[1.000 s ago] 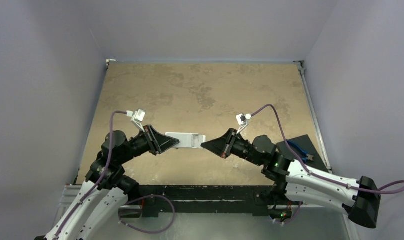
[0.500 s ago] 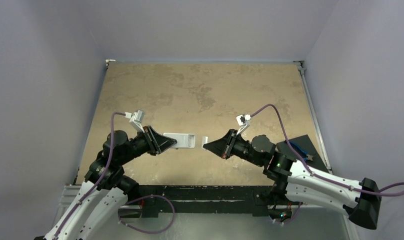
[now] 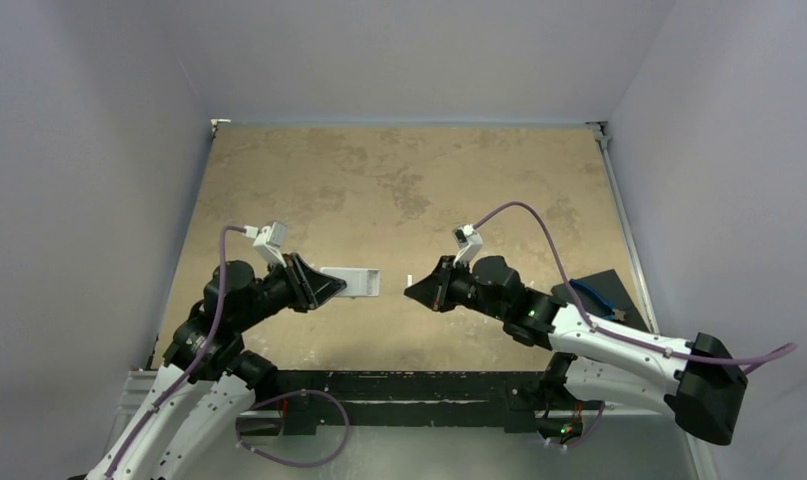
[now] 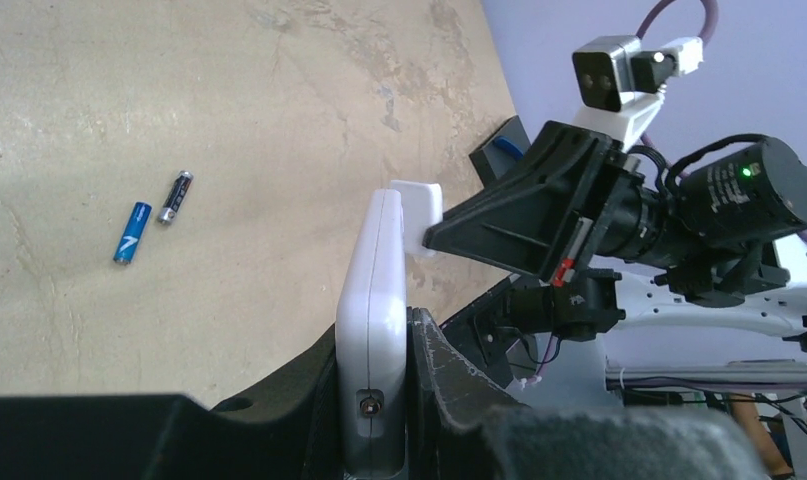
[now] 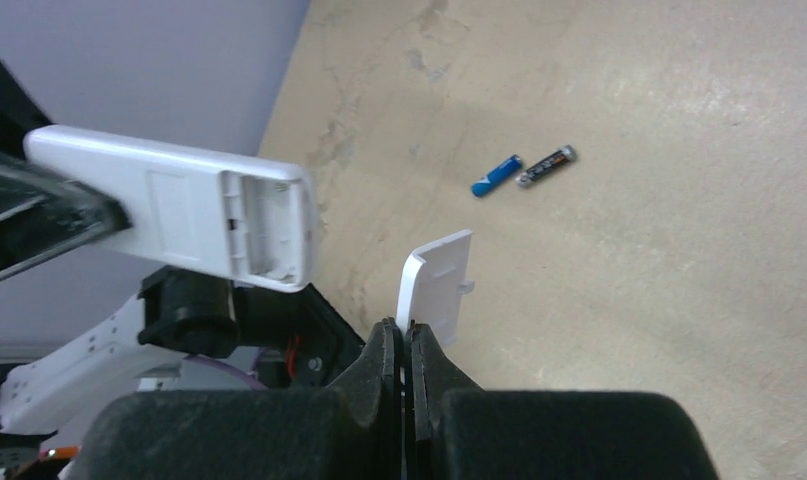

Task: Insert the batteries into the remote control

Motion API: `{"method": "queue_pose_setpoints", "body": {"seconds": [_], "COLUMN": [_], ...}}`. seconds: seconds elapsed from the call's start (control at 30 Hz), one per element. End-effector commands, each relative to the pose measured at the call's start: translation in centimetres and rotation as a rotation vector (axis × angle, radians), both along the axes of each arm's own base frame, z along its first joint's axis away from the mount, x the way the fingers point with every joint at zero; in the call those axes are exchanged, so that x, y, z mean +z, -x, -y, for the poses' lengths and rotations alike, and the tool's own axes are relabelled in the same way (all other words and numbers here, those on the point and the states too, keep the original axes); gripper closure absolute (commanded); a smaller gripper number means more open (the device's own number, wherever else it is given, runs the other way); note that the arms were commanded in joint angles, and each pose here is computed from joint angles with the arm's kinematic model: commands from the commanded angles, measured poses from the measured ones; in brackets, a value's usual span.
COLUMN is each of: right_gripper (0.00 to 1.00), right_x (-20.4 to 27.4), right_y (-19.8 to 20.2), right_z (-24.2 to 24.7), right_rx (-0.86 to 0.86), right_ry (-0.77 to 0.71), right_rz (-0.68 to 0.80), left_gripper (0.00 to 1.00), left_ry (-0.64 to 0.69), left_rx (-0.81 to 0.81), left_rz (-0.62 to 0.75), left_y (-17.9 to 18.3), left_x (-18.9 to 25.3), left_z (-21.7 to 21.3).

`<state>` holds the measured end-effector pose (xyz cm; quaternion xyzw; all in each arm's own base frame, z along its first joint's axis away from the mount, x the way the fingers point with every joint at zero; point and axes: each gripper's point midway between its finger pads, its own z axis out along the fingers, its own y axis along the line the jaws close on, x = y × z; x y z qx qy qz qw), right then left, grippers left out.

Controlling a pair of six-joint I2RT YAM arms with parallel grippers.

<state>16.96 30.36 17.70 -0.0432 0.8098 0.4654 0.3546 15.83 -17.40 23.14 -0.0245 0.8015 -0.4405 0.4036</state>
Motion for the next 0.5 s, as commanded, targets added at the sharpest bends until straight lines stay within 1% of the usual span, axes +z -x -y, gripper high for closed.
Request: {"method": "queue_pose_setpoints", "body": {"seconds": [0.0, 0.23, 0.47], "right_gripper": [1.0, 1.0, 1.0], "right_x": [2.1, 0.2, -1.2], "right_y": [-1.6, -4.3, -6.8], "right_z": [-0.9, -0.9, -0.2], "right_rx": [0.044, 0.053, 0.035], "right_ry": [-0.055, -0.076, -0.152], "right_rz": [0.059, 0.021, -0.004], "left_gripper": [1.0, 1.0, 1.0], "left_ry": [0.003, 0.006, 0.007], "left_rx": [0.009, 0.006, 0.0], "left_rz": [0.065, 0.06, 0.054], "left_y": [0.1, 0.4, 0.4], "left_x": [1.4, 1.0, 0.4], "left_z": [-0.4, -0.5, -0.4]}}
